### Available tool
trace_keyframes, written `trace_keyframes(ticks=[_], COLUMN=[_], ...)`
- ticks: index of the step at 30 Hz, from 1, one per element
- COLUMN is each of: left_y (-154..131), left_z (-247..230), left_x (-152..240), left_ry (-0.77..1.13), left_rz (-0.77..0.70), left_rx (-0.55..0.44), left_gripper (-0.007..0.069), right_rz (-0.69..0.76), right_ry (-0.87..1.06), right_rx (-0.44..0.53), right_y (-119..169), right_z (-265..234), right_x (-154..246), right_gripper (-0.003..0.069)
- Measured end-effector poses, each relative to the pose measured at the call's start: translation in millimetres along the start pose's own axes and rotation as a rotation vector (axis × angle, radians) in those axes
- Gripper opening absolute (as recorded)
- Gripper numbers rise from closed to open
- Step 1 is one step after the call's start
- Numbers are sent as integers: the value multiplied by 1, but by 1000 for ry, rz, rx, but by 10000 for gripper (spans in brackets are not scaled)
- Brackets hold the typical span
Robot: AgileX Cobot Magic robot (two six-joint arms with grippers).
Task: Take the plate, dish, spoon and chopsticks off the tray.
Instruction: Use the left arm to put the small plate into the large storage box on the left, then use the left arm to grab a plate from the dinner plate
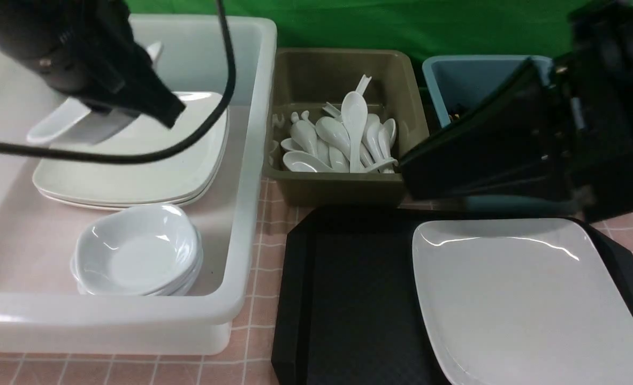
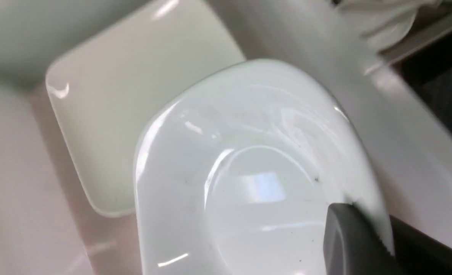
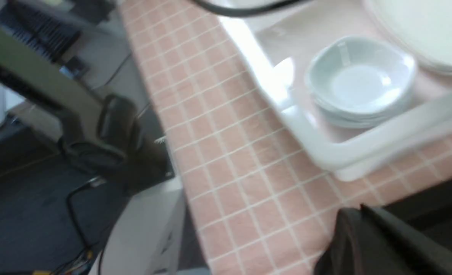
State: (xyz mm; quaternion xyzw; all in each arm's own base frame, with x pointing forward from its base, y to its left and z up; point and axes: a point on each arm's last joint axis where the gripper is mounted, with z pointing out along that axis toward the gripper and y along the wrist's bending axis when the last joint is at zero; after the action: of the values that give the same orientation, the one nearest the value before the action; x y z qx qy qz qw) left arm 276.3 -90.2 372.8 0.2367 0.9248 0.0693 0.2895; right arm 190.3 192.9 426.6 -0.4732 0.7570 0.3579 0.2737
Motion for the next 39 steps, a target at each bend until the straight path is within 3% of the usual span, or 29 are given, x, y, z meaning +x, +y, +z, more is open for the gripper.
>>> trace_keyframes(ticks=[7, 13, 15, 21, 24, 27, 30, 32, 33, 36, 38, 39], left_y=[-19, -24, -24, -23, -17, -10, -8, -17, -17, -52, -73, -98], left_z=[53, 73, 75, 73, 57, 28, 9, -10, -11, -13, -6, 10], left_x=[34, 51, 52, 49, 38, 19, 6, -10, -11, -30, -37, -47], left_ry=[64, 125, 128, 124, 110, 38, -34, -112, -116, -141, -119, -74], left_rz=[-26, -35, -31, -37, -72, -115, -153, -181, -181, -163, -139, -118], left_rx=[84, 66, 65, 62, 53, 63, 99, 181, 181, 336, 394, 465], left_gripper=[8, 65, 112, 402, 498, 532, 522, 444, 444, 197, 108, 36], right_rz=[30, 38, 39, 29, 20, 26, 43, 85, 90, 177, 217, 270], right_ry=[31, 27, 25, 41, 78, 106, 118, 142, 147, 184, 171, 165], right_rx=[-21, -13, -11, 30, 133, 250, 332, 427, 432, 543, 597, 650], right_y=[-8, -10, -10, -12, -15, -19, -24, -30, -32, -41, -45, -48], right_z=[30, 31, 31, 29, 19, 0, -17, -44, -45, -79, -92, -104], right_x=[-4, -4, -5, -3, 2, 8, 13, 23, 24, 41, 49, 62], right_gripper=[30, 32, 33, 32, 32, 32, 33, 33, 33, 33, 33, 33])
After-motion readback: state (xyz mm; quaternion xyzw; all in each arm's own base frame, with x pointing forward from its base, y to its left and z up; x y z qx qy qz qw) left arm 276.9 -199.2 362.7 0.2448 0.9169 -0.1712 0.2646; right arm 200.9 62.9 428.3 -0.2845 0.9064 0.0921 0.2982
